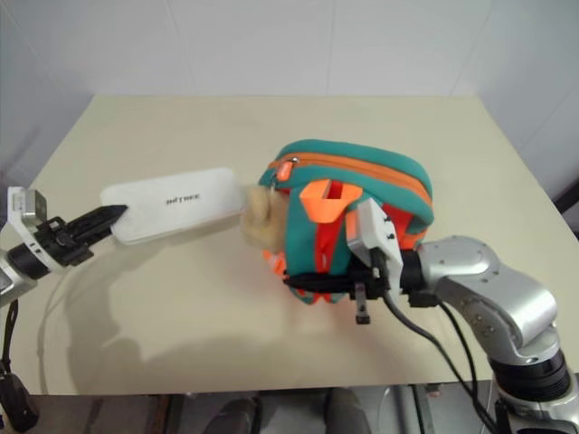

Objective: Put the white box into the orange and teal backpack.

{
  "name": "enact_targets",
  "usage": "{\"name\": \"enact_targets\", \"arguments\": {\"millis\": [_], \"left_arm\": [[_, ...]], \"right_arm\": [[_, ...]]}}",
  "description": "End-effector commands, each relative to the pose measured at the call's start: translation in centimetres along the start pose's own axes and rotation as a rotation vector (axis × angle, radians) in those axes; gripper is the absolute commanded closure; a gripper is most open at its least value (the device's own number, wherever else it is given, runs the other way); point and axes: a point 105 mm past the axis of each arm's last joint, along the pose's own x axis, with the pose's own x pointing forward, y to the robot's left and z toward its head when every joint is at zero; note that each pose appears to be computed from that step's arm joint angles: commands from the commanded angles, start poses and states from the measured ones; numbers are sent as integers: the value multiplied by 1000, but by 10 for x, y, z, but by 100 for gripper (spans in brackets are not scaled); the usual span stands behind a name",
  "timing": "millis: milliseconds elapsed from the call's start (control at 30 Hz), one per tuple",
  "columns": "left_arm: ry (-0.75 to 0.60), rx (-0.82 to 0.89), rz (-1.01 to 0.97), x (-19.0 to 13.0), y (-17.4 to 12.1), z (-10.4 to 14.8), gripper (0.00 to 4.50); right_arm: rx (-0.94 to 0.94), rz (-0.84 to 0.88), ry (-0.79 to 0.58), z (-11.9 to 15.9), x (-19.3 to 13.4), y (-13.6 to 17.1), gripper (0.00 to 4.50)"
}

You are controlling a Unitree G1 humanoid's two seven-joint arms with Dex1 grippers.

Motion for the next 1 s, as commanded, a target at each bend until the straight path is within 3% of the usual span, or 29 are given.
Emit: {"name": "enact_targets", "arguments": {"millis": [33,467,633,1000], "left_arm": [[-19,63,-52,-5,-17,13,323],[11,113,-52,-8,-23,13,323],[61,326,-133,-8,-53,10,323],[-88,668,-319,-38,-109,17,323]], "right_arm": [[-39,116,-18,15,-6,18,400],[-7,267,-5,29,-17,31,400],[-10,209,8,13,-11,20,400],[6,159,39,-5,-18,8,400]]}}
